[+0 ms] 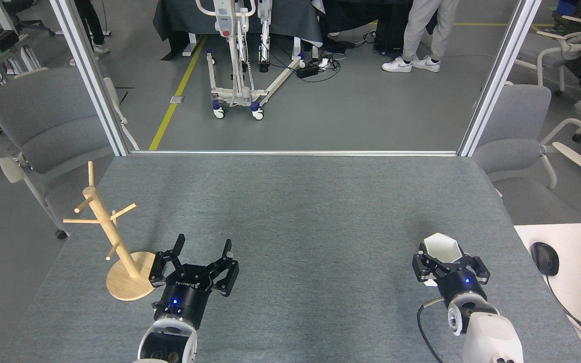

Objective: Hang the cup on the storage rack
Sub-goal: 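Lift the white cup with the right gripper and raise it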

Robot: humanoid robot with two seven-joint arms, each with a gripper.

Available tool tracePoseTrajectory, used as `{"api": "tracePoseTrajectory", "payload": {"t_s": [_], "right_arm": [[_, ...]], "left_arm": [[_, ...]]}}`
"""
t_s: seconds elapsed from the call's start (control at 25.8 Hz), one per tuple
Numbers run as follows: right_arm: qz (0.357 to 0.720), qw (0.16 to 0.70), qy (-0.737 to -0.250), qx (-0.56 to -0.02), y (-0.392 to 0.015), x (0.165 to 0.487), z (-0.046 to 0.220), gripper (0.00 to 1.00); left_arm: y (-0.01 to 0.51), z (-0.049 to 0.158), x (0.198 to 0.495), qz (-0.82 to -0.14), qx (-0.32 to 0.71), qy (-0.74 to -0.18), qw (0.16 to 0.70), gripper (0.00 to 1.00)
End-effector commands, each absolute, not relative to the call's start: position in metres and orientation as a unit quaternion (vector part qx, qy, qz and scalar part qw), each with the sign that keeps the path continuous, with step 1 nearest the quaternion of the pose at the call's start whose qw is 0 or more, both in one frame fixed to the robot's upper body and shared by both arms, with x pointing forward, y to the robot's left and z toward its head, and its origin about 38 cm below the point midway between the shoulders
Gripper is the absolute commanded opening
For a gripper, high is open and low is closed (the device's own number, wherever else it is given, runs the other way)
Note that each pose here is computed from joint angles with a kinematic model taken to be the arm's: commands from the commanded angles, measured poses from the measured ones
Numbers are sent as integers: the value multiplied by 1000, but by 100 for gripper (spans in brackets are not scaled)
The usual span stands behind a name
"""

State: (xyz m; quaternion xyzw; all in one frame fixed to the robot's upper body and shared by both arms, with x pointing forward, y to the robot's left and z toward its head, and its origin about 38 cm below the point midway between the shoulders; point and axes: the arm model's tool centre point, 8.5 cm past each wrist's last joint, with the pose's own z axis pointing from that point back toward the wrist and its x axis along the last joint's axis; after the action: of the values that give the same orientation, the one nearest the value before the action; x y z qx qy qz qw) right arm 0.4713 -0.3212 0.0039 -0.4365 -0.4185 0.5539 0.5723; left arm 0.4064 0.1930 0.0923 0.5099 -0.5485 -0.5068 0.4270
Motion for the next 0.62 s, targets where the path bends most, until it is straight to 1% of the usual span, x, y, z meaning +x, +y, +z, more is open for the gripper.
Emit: {"api": "tracePoseTrajectory", "payload": {"t_s": [0.0, 0.19, 0.23, 0.46, 0.54, 0.58], "right_arm": [[566, 570, -412, -429, -331, 476, 20, 21], [547, 574, -428, -434, -343, 486, 62, 20], [543, 575, -427, -439, -349, 486, 70, 20], [530, 572, -423, -461, -351, 489, 111, 19], [515, 579, -419, -473, -347, 488, 128, 19], [506, 582, -417, -481, -344, 487, 139, 20]], "left_arm": [[194, 92, 405, -505, 512, -549, 426, 99], [193, 93, 404, -502, 514, -552, 423, 99], [193, 93, 404, -502, 513, -552, 424, 99], [190, 93, 403, -506, 509, -556, 419, 99], [187, 89, 401, -516, 502, -558, 413, 99], [179, 83, 395, -529, 490, -561, 406, 99]]}}
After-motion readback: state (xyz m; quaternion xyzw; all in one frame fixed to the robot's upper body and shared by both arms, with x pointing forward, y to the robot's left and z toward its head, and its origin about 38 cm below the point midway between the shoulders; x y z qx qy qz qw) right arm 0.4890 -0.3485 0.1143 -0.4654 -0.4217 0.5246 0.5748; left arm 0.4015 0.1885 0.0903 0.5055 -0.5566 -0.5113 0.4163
